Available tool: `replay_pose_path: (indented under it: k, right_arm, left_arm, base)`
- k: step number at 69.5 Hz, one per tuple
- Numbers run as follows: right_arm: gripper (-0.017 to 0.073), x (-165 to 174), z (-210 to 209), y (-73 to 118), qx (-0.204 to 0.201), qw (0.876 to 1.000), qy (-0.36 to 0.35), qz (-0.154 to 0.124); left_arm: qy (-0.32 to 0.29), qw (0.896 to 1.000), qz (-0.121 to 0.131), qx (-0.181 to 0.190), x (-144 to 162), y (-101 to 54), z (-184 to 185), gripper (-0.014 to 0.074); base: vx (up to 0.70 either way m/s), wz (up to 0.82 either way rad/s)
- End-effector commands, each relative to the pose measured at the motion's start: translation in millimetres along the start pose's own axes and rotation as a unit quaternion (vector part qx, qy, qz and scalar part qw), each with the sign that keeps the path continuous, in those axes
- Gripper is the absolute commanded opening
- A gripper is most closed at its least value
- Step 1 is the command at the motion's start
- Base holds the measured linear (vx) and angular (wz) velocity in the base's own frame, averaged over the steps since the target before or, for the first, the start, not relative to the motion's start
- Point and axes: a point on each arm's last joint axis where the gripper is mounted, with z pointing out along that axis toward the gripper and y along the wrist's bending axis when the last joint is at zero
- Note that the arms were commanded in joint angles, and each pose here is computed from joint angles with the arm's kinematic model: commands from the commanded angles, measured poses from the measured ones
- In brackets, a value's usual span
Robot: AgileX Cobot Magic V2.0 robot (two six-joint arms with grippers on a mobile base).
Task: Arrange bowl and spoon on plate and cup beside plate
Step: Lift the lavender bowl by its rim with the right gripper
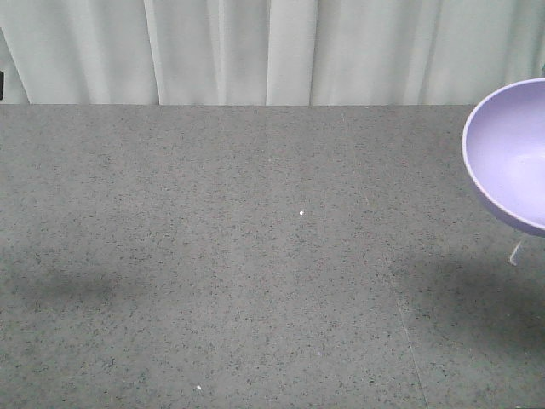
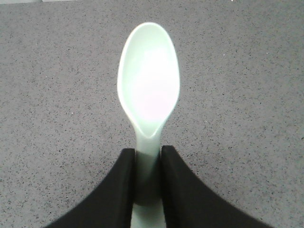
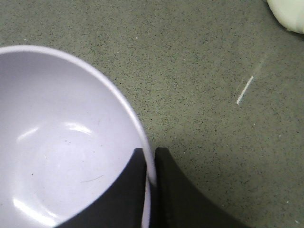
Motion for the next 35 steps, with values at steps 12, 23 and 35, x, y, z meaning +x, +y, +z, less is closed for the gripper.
replay_pose_path:
  k: [12,23,35]
  right_arm:
    - [-0.0006,-9.9,-10.7,-1.8,0.003,0.999,-0.048,-0.002]
    - [-0.0006,-9.8,-10.7,-1.8,0.002,0.999,-0.048,-0.002]
    - [-0.0006,-9.7,-10.7,-1.8,0.003,0.999,-0.047,-0.002]
  left_arm:
    - [-0.047,0.999,-0.001,0.010,-7.7,-0.4,-14.3,-0.0006]
    - [-0.047,0.999,-0.001,0.010,-7.7,-0.4,-14.3,-0.0006]
    - [-0.047,0.999,-0.001,0.010,-7.7,-0.4,-14.3,-0.0006]
  base:
    - [0.00,0.00]
    - [0.00,0.00]
    - [0.00,-0.02]
